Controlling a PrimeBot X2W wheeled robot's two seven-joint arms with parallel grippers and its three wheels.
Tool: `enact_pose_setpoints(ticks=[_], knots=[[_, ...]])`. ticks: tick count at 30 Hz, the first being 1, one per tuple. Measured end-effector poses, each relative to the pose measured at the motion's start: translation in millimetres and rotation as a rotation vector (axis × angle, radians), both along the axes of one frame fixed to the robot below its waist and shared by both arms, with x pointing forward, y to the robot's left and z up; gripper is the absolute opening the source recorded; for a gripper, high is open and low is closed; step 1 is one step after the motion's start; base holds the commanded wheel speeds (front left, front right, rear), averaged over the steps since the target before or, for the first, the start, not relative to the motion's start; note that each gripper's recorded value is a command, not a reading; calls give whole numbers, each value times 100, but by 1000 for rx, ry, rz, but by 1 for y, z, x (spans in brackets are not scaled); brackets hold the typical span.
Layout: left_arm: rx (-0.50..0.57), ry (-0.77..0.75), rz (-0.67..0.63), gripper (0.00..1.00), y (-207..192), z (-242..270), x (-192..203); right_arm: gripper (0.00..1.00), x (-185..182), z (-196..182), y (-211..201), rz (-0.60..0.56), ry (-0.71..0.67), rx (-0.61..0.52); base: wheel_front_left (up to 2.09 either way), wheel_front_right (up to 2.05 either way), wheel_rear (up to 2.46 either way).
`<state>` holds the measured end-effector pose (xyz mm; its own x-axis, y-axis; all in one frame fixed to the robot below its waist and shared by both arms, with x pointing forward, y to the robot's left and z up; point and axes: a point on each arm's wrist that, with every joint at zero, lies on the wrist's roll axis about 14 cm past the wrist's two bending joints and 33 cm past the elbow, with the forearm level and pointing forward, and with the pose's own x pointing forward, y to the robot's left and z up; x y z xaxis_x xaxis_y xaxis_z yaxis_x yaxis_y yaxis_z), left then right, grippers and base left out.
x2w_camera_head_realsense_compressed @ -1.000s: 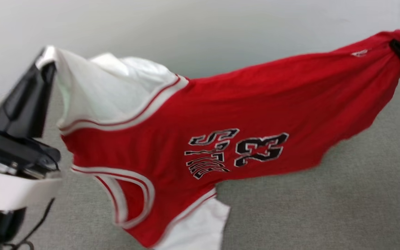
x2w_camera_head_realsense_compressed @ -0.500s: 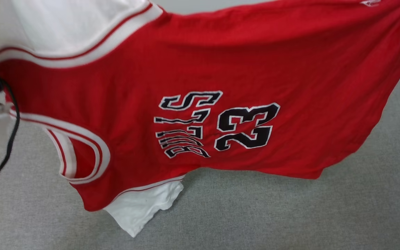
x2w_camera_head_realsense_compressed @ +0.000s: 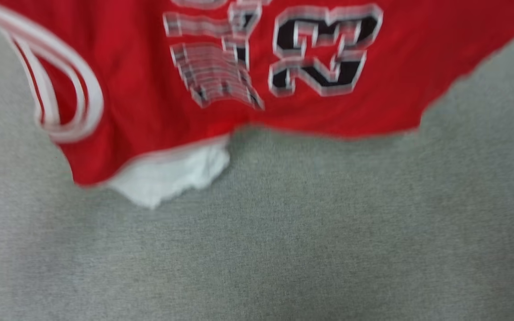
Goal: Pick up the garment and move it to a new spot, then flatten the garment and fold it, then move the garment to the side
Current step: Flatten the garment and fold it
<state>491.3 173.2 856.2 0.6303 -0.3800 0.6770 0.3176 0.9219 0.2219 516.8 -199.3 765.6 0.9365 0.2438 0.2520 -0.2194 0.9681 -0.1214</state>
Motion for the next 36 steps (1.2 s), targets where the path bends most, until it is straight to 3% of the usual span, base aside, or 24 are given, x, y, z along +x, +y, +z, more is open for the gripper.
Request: enact_pose_setpoints(ticks=[13, 21, 29, 36], knots=[[1, 67, 112, 0, 20, -18, 151, 0, 136, -32, 0, -67, -58, -14, 0, 0, 0], [-78, 119, 135, 0, 33, -58, 208, 0, 193, -64, 2, -110, -101, -38, 0, 0, 0], [-59, 320, 96, 0, 20, -170, 225, 0, 214, -170, 25, -61, 53, -123, 0, 0, 0], [-94, 527, 63, 0, 17, -263, 187, 0, 187, -238, 31, -26, 193, -114, 0, 0, 0]])
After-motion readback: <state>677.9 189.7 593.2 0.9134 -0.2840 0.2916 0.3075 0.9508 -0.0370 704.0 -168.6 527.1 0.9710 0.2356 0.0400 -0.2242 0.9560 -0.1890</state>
